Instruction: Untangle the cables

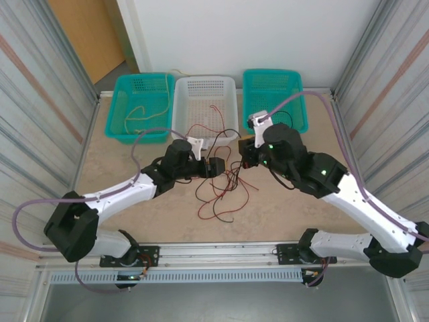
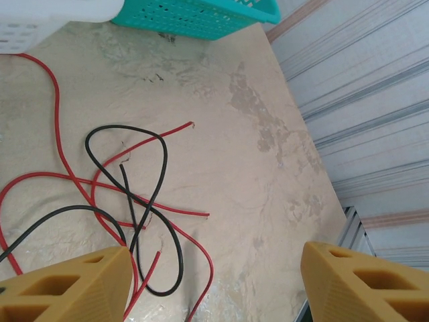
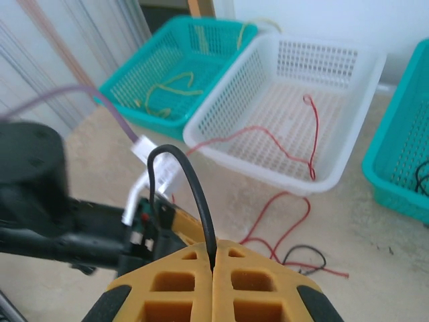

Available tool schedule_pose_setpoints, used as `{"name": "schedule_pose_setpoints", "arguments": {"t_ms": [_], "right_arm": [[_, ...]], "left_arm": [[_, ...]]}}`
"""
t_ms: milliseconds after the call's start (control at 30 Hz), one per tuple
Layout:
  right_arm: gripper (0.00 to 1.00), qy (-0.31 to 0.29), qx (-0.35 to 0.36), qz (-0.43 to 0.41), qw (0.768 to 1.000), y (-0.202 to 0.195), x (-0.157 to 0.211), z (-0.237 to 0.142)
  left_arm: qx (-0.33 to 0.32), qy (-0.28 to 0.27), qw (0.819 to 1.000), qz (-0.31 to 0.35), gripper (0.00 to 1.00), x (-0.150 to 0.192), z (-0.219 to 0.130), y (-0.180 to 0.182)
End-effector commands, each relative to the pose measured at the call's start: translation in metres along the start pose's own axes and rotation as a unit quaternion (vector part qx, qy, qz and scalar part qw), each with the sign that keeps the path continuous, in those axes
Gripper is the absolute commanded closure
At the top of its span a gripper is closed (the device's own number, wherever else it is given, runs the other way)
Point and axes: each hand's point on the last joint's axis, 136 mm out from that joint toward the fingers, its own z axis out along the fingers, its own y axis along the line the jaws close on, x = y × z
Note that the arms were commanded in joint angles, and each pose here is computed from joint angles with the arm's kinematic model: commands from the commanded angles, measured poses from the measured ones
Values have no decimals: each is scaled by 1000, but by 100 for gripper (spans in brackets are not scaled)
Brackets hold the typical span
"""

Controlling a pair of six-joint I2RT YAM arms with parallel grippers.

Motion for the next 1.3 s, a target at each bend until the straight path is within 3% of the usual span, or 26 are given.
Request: {"name": "schedule_pose_setpoints", "arguments": {"t_ms": [0, 167, 333, 667, 800, 967, 1033, 1133, 1233, 1267], "right_arm": [[99, -105, 1, 10, 994, -4, -60, -46], [100, -150, 71, 24, 986, -40, -104, -56], [100, -144, 154, 79, 974, -106, -126, -30], [100, -135, 209, 185, 951, -241, -159, 38], [100, -98, 214, 228, 945, -293, -139, 79], [96, -37, 206, 261, 942, -332, -97, 130], [90, -5, 206, 274, 939, -343, -75, 148], [66, 40, 221, 286, 932, -352, -45, 161], [53, 55, 224, 275, 933, -340, -31, 156], [45, 59, 228, 262, 936, -332, -25, 152]], "left_arm": [[2, -10, 1000, -7, 30, -3, 5, 2], [-18, -9, 1000, -16, 25, 6, 3, 11], [-38, -9, 999, -3, 22, 10, -9, 14], [-119, 14, 991, 59, 24, 25, -31, 34], [-123, 36, 989, 73, 24, 34, -31, 34], [-118, 61, 988, 83, 32, 40, -27, 32], [-133, 62, 985, 89, 33, 39, -29, 37], [-147, 60, 983, 95, 36, 36, -33, 38], [-148, 63, 982, 98, 36, 36, -35, 38], [-149, 66, 982, 99, 36, 37, -34, 38]]}}
